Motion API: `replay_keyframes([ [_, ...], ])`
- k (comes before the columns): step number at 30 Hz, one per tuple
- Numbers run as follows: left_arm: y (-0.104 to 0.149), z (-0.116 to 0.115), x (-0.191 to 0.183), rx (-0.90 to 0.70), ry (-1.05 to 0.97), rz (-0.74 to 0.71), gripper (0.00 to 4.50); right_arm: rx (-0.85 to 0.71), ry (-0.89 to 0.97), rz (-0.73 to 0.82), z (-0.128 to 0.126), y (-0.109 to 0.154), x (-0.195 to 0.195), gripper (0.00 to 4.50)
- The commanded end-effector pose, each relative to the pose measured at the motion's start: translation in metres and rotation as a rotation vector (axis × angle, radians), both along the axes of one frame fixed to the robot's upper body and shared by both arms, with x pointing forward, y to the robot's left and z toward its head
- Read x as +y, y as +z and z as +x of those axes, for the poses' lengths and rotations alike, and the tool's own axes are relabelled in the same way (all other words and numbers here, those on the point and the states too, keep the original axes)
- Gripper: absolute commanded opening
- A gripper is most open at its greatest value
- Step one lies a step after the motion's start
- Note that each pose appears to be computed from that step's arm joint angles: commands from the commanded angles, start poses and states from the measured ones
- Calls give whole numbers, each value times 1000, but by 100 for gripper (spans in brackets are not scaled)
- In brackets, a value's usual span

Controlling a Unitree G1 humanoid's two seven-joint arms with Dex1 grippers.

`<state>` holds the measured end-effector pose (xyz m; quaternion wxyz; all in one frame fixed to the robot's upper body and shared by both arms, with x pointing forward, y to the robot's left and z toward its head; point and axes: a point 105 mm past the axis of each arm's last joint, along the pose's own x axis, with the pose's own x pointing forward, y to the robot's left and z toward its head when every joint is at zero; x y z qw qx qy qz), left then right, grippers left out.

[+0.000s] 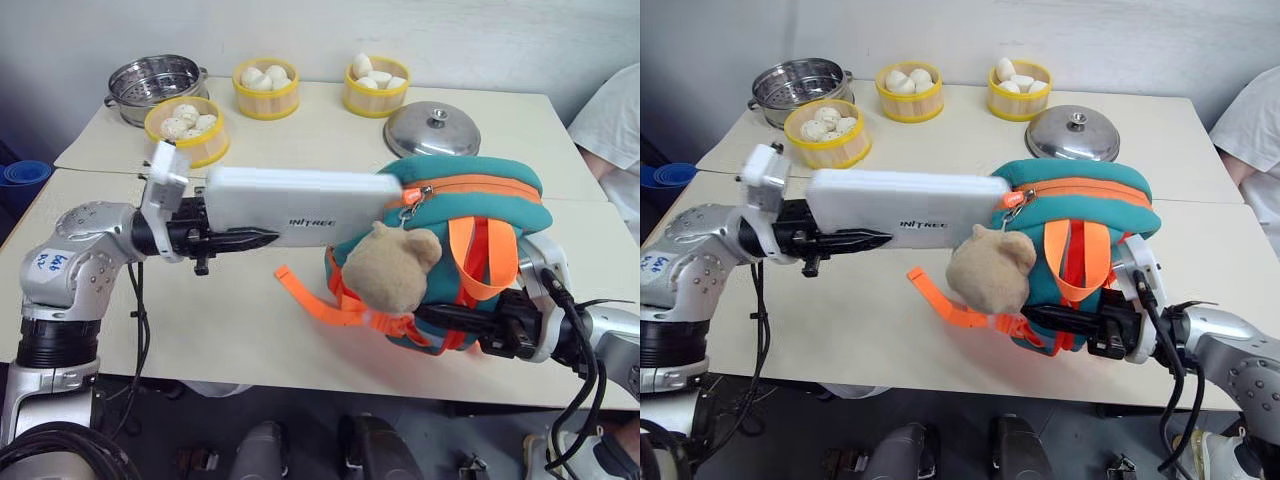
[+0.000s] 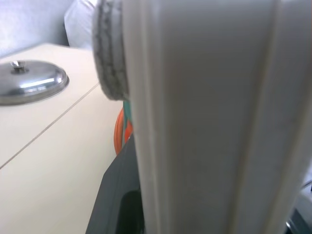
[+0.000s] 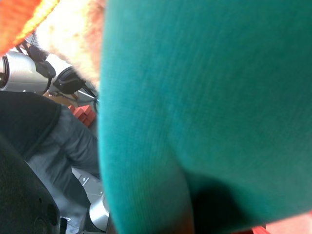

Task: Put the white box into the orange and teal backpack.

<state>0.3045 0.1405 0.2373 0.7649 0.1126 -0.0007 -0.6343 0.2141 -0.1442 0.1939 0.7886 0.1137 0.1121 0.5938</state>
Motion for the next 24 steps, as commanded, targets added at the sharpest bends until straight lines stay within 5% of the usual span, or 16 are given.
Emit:
replay_keyframes([
  [1, -6, 8, -8, -76, 16, 261, 134, -32, 14, 7, -6, 9, 1, 4],
  [11, 7, 16, -156, -130, -200, 189, 134, -64, 20, 25, 4, 10, 12, 4],
  [16, 2, 29, -173, -92, -181, 75, 134, -83, 6, 32, 7, 11, 17, 4],
  [24, 20, 3, -101, 9, -377, -36, 370, -92, -91, 50, 12, 6, 15, 0],
])
